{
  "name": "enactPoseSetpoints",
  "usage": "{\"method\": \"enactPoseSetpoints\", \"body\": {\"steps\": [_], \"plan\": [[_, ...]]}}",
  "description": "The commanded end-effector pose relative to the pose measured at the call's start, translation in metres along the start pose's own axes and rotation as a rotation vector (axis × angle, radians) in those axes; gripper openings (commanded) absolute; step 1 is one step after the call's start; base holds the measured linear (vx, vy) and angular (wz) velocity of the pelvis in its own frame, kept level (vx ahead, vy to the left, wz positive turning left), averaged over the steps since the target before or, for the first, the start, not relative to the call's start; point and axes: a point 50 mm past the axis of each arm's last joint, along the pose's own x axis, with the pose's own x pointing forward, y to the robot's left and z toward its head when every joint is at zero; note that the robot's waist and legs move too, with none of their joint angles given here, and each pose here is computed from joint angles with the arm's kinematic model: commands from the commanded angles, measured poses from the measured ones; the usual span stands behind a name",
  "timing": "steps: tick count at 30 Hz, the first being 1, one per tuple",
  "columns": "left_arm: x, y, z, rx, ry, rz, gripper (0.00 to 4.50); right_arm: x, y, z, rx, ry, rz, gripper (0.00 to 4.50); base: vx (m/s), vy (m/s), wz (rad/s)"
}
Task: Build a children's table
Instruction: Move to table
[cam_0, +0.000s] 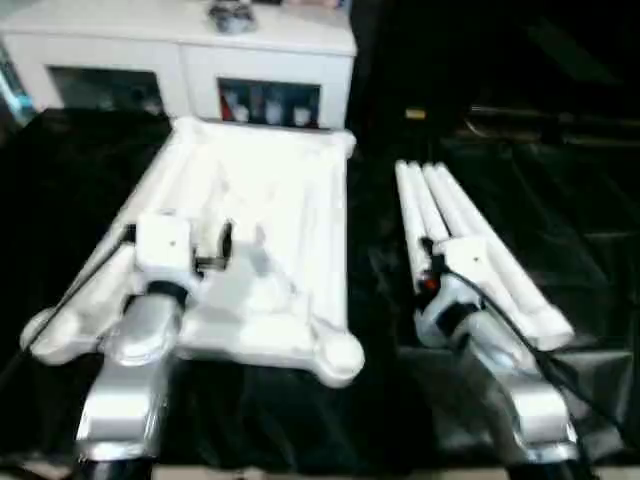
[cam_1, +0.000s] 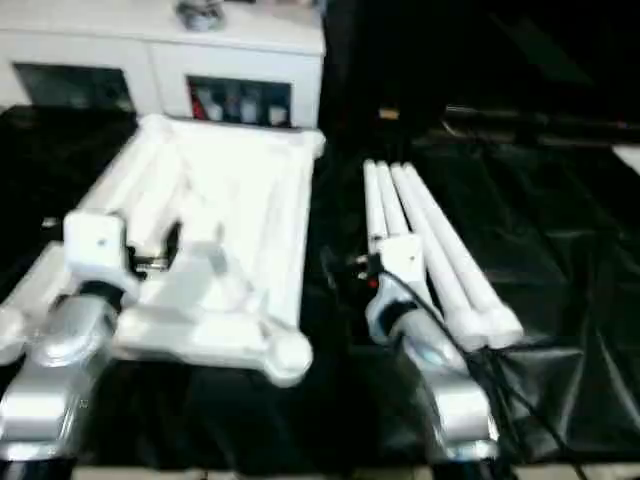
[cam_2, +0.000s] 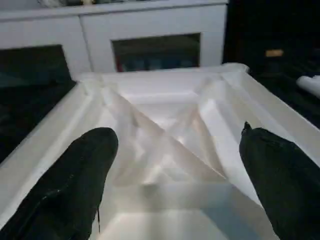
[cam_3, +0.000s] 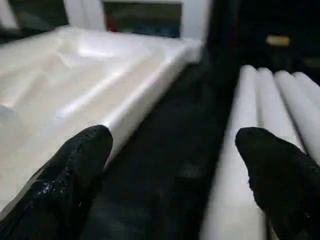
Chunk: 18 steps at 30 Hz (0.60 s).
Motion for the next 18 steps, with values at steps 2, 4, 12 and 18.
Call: {"method": "enactPoseSetpoints", "body": {"steps": [2, 4, 12, 18], "plan": [[-0.0016, 0.0049, 0.0012, 0.008, -0.001, 0.010, 4.45, 0.0010, 0.0016, 0.0035, -0.004, -0.010, 0.003, 4.50, -0.021, -0.053, 0.09], [-0.0016, 0.0049, 0.0012, 0.008, -0.001, 0.010, 4.45, 0.0010, 0.0016, 0.0035, -0.004, -0.010, 0.003, 4.50, 0.000, 0.000, 0.00], [-0.0016, 0.0049, 0.0012, 0.008, -0.001, 0.010, 4.45, 0.0010, 0.0016, 0.0035, -0.004, -0.010, 0.003, 4.50, -0.054, -0.008, 0.07], [-0.0016, 0.0049, 0.0012, 0.008, -0.001, 0.010, 4.45, 0.0010, 0.0016, 0.0035, -0.004, -0.010, 0.003, 4.50, 0.000, 0.000, 0.00]]}}
